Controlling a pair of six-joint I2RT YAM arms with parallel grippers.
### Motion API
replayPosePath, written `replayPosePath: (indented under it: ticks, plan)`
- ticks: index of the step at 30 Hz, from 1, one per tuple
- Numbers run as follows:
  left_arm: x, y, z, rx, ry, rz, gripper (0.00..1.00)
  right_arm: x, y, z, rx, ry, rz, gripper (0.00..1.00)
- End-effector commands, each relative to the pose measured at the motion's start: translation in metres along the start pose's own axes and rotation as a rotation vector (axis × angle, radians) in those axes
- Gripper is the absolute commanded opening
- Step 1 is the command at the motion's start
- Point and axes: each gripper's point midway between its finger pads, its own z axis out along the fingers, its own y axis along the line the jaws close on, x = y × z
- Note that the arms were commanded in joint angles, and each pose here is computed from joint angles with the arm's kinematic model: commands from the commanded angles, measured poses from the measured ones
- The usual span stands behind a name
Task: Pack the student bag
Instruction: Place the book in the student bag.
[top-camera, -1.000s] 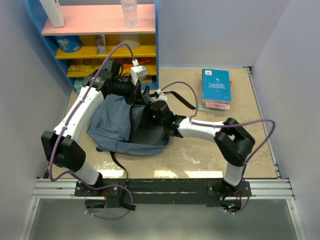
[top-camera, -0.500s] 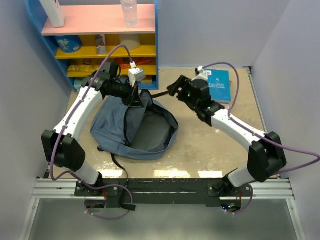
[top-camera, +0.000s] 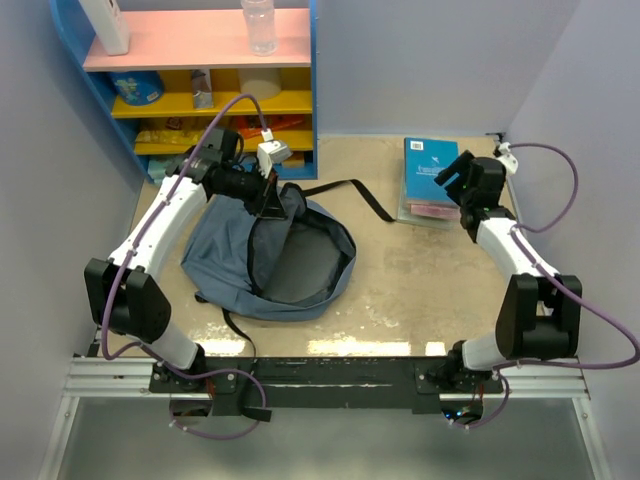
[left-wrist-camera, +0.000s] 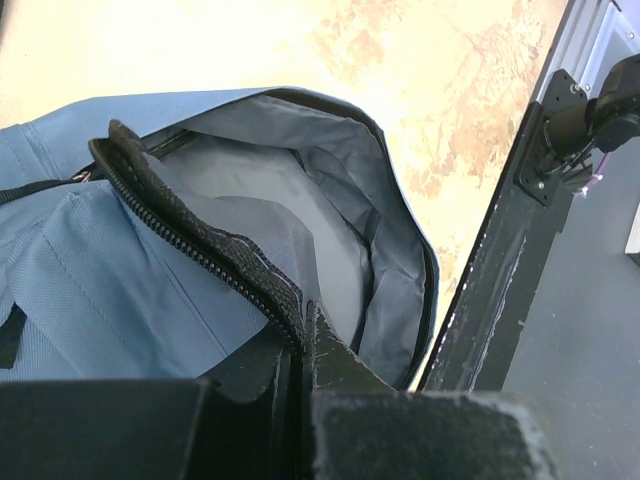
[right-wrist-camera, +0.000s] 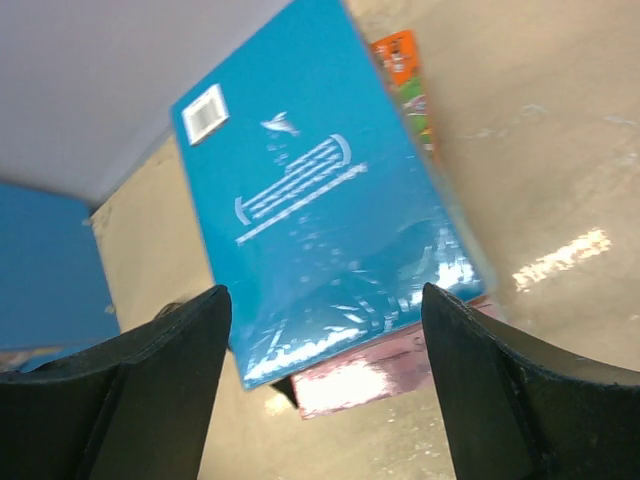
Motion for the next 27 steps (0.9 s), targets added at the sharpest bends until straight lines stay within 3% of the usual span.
replayPosePath:
  ticks: [1, 5, 11, 17, 20, 21, 23, 24, 27]
  plan:
    - [0.001, -0.001, -0.001, 0.015, -0.008, 0.029, 0.0, -0.007, -0.028, 0.006, 0.052, -0.008, 0.012, 0.81]
    - [0.002, -0.002, -0.001, 0.019, -0.005, 0.037, 0.0, -0.008, -0.047, 0.016, 0.063, -0.004, 0.053, 0.83]
    - [0.002, -0.003, -0.003, 0.018, -0.002, 0.047, 0.0, 0.016, -0.064, 0.054, 0.118, 0.1, 0.044, 0.84]
    - [0.004, -0.001, -0.002, 0.012, 0.004, 0.048, 0.0, 0.033, -0.063, 0.068, 0.09, 0.151, 0.083, 0.74]
    - [0.005, 0.001, -0.001, 0.01, 0.008, 0.045, 0.0, 0.034, -0.067, 0.064, 0.097, 0.131, 0.115, 0.53]
    - [0.005, 0.001, -0.001, 0.011, 0.009, 0.042, 0.0, 0.037, -0.073, 0.062, 0.109, 0.131, 0.129, 0.36]
    - [0.006, 0.002, 0.0, 0.008, 0.011, 0.043, 0.0, 0.037, -0.081, 0.06, 0.133, 0.127, 0.167, 0.16]
    - [0.006, 0.002, 0.0, 0.008, 0.011, 0.043, 0.0, 0.037, -0.089, 0.058, 0.152, 0.124, 0.184, 0.0]
    - [0.005, 0.002, 0.0, 0.008, 0.01, 0.041, 0.0, 0.031, -0.105, 0.05, 0.175, 0.092, 0.249, 0.0]
